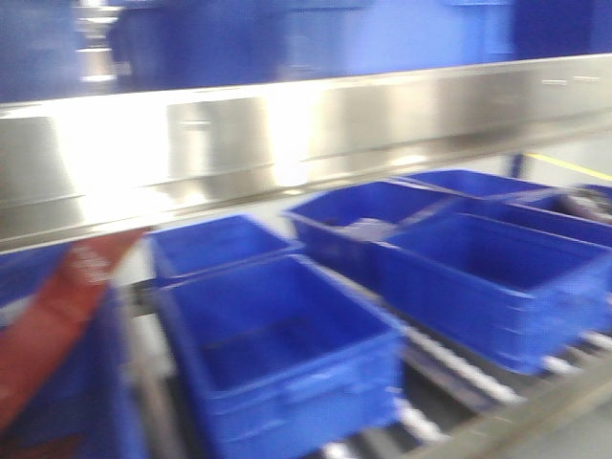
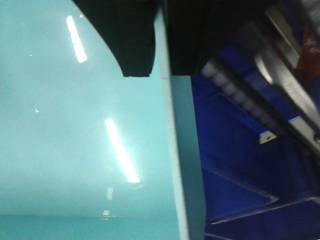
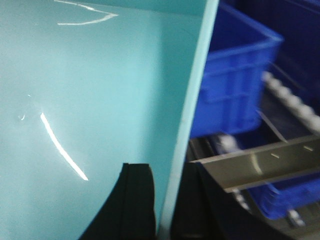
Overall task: Fetch blue bin and place on conveyor start
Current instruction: 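Drive the base to the grey conveyor table holding the bin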
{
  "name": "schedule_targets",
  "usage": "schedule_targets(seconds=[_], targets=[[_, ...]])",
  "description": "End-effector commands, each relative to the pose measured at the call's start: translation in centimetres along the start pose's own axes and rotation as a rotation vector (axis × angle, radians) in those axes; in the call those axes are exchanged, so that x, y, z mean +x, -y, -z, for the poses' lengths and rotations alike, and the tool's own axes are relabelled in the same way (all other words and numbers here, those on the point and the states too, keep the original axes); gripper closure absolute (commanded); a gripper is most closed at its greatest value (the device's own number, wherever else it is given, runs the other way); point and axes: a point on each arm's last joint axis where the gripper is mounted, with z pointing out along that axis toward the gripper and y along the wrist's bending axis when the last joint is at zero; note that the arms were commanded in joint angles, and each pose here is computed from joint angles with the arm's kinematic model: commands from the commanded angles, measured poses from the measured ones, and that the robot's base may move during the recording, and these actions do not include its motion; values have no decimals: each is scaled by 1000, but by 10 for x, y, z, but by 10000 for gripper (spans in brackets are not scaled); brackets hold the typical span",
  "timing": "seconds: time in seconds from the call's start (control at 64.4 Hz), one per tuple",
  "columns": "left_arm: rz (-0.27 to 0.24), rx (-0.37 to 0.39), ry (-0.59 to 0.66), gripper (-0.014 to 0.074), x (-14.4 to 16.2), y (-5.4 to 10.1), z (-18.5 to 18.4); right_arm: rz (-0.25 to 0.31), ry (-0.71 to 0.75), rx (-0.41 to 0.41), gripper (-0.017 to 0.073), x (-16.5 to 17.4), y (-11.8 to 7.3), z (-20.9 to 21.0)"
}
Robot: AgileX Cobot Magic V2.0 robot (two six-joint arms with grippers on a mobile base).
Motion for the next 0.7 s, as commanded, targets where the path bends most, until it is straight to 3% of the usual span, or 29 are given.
schedule_targets(seconds=[0.0,0.683], targets=[[15,36,72,705,-8,4,5,16,84,-12,712,-8,-1,7],[15,36,72,705,-8,4,5,16,86,-12,712,-9,-1,7]])
